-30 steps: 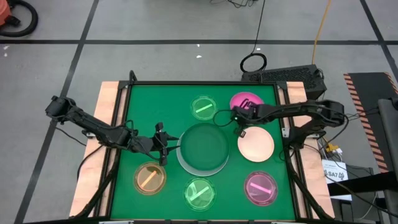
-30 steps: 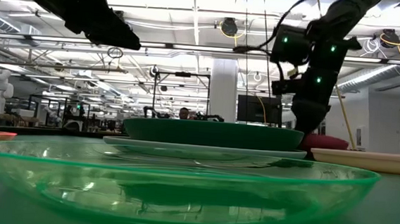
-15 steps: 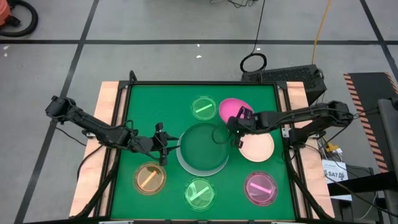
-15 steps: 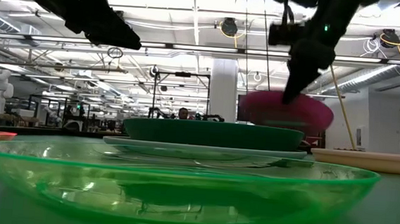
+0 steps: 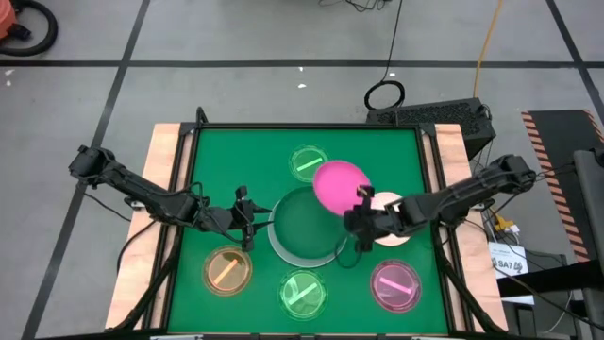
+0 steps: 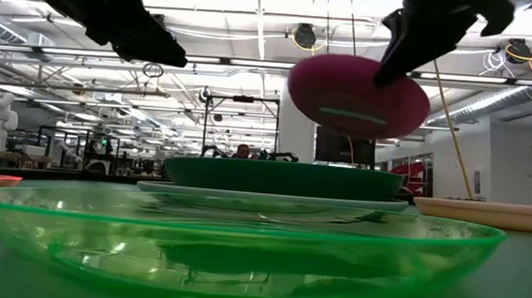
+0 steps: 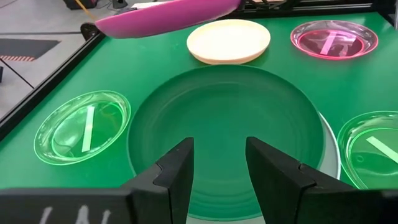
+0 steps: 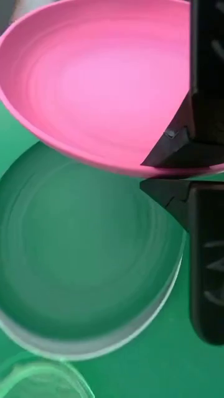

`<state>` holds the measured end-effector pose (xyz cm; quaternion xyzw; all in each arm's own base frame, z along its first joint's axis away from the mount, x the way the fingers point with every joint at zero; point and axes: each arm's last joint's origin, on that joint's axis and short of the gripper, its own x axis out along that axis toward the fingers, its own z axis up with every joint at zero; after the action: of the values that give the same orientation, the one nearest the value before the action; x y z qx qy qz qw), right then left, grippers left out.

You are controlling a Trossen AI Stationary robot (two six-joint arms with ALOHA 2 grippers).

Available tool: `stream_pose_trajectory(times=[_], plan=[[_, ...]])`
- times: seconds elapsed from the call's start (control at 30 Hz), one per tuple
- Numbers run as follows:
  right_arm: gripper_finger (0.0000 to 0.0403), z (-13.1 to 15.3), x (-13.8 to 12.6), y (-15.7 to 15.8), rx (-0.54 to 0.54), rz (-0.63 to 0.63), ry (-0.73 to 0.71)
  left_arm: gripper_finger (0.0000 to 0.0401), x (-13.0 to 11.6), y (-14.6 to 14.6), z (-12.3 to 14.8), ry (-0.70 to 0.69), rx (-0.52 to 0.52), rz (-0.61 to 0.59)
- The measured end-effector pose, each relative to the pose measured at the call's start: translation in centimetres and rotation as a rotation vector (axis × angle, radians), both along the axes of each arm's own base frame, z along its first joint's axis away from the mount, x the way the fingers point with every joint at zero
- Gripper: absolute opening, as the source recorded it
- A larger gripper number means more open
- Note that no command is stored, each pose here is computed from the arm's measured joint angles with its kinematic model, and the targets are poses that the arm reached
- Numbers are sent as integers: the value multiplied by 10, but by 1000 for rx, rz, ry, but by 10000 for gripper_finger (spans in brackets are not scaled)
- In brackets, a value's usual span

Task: Stack plastic plates
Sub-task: Stack the large pink plate on top of the large green plate

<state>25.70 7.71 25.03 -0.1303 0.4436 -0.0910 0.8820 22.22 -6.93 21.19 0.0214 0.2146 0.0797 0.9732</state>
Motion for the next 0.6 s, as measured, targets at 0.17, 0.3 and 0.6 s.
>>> stream_pose_trajectory(times=[0.17,0.3,0.6], plan=[[9,1,1,16,-32,117,-30,154,0,0,0,-1,-6,3],[9,1,4,23,-65,189,-45,154,0,0,0,-3,-8,3],[9,-23,25,33,-156,315,-5,154,1,0,1,-14,-12,3]])
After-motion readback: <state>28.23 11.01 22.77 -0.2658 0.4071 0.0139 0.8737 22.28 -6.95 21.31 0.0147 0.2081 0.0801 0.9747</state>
